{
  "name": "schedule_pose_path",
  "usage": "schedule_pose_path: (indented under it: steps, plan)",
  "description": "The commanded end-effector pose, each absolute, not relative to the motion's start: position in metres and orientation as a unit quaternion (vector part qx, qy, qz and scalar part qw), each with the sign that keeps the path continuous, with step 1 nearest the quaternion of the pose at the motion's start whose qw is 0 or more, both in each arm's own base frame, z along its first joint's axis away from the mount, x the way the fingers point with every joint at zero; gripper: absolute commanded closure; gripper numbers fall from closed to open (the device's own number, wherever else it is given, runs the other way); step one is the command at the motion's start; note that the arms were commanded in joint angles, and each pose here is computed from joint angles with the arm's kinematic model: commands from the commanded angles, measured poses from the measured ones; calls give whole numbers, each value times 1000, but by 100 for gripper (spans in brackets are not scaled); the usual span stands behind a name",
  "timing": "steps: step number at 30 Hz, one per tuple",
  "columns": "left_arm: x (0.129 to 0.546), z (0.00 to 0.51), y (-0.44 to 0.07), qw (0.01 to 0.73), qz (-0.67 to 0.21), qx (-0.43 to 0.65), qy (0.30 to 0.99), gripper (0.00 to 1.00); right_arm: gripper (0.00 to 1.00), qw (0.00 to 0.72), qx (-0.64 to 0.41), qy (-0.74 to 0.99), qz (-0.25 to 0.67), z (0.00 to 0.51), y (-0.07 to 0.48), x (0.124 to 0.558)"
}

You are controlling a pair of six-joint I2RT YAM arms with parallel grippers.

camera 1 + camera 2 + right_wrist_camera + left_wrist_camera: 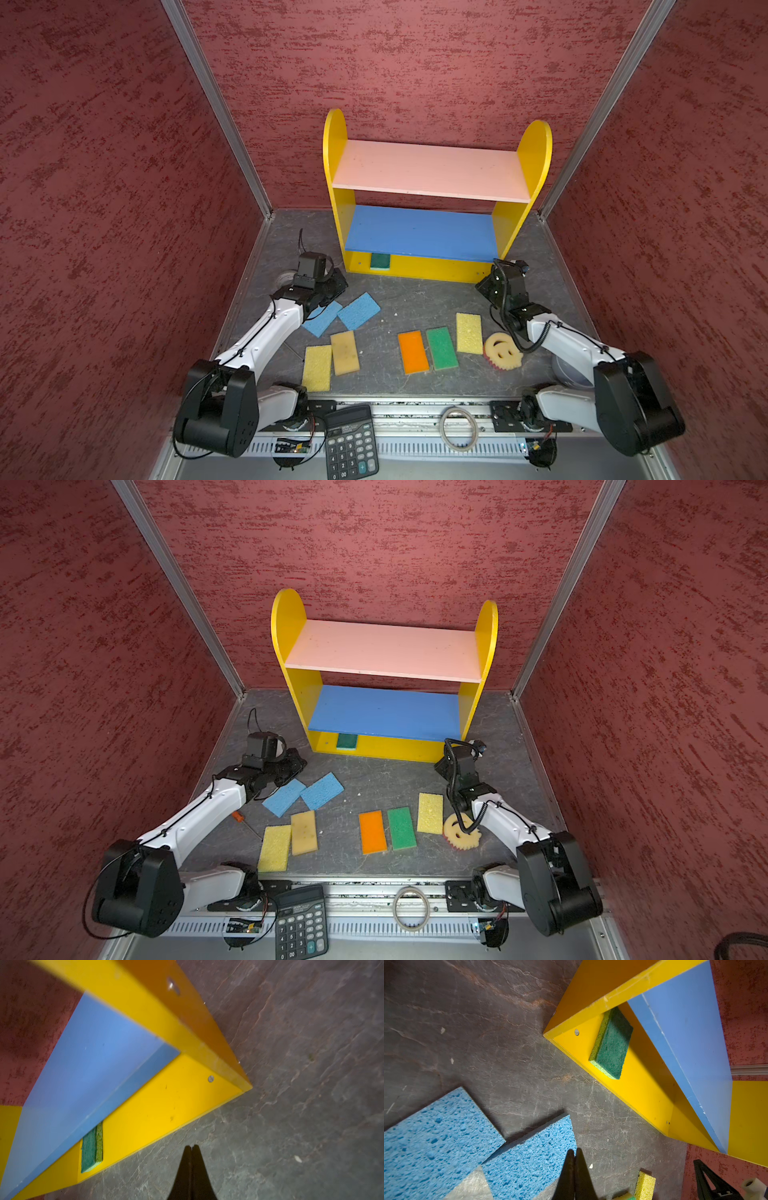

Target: Place and organize the cleaning sponges onto the shelf

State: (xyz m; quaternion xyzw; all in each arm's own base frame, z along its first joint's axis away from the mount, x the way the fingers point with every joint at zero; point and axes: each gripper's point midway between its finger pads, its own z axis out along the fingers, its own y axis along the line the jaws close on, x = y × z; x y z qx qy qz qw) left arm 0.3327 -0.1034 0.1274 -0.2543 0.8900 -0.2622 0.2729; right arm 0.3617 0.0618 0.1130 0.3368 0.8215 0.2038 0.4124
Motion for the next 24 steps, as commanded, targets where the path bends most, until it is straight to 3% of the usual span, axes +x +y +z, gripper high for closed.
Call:
schedule_pose_path:
  steps: [1,24]
  plan:
    - [345,133,-106,283,-263,-260,885,93,100,411,317,825,223,124,56,377]
    - [365,113,-141,247,-241,-237,908,87,96,437,310,790,299,133,2,461]
